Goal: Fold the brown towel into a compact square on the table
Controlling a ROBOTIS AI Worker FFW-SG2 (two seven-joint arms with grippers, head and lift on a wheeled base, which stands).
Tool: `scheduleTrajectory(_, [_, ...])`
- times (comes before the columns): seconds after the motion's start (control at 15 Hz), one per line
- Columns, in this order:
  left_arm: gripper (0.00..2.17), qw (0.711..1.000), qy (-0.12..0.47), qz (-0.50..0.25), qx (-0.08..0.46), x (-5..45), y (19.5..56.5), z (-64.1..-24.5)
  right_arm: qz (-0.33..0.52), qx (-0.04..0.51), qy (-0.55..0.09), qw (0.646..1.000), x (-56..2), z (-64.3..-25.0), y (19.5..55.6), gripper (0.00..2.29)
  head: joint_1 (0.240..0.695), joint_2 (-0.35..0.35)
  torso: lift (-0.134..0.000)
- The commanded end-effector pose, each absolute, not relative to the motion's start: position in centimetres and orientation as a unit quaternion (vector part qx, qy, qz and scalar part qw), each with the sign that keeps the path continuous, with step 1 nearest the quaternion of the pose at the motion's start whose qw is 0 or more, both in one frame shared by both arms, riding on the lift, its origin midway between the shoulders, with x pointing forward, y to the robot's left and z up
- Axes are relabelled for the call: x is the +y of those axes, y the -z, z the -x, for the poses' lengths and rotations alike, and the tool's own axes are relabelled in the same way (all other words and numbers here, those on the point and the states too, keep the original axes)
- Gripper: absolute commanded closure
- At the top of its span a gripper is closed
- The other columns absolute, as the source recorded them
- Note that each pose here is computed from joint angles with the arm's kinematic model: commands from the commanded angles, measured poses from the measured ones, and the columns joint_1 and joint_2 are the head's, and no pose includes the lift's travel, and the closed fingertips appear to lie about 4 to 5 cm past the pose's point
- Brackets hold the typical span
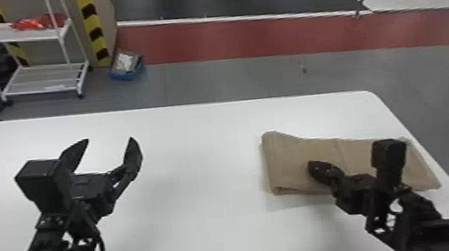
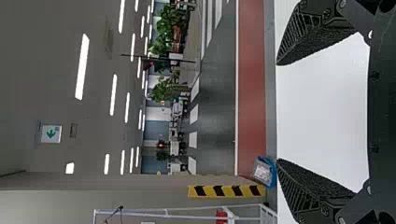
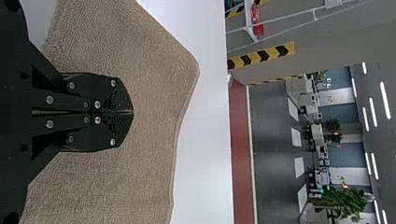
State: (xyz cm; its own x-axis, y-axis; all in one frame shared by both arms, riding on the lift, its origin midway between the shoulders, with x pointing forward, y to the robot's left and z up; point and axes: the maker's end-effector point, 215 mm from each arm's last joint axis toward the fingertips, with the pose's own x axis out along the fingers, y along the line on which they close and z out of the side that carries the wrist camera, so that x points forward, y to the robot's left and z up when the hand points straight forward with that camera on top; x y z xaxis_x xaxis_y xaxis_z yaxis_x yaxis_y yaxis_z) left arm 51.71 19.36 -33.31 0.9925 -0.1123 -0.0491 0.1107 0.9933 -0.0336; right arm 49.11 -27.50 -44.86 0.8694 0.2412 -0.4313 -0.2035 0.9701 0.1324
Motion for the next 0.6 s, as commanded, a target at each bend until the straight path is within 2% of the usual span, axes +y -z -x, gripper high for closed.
scheduleTrajectory(0.0, [0.15, 0.998, 0.053, 0.013, 0.024, 19.8, 33.1, -51.9, -0.033, 0.235, -0.137, 0.962, -24.8, -49.5, 45.1, 2.11, 0.695, -0.091, -0.125])
scheduleTrajectory(0.53, [0.15, 0.998, 0.049, 0.015, 0.021, 20.2, 32.7, -51.3, -0.020, 0.250, -0.193, 0.949, -17.5, -49.5, 45.6, 2.10, 0.695, 0.002, -0.125])
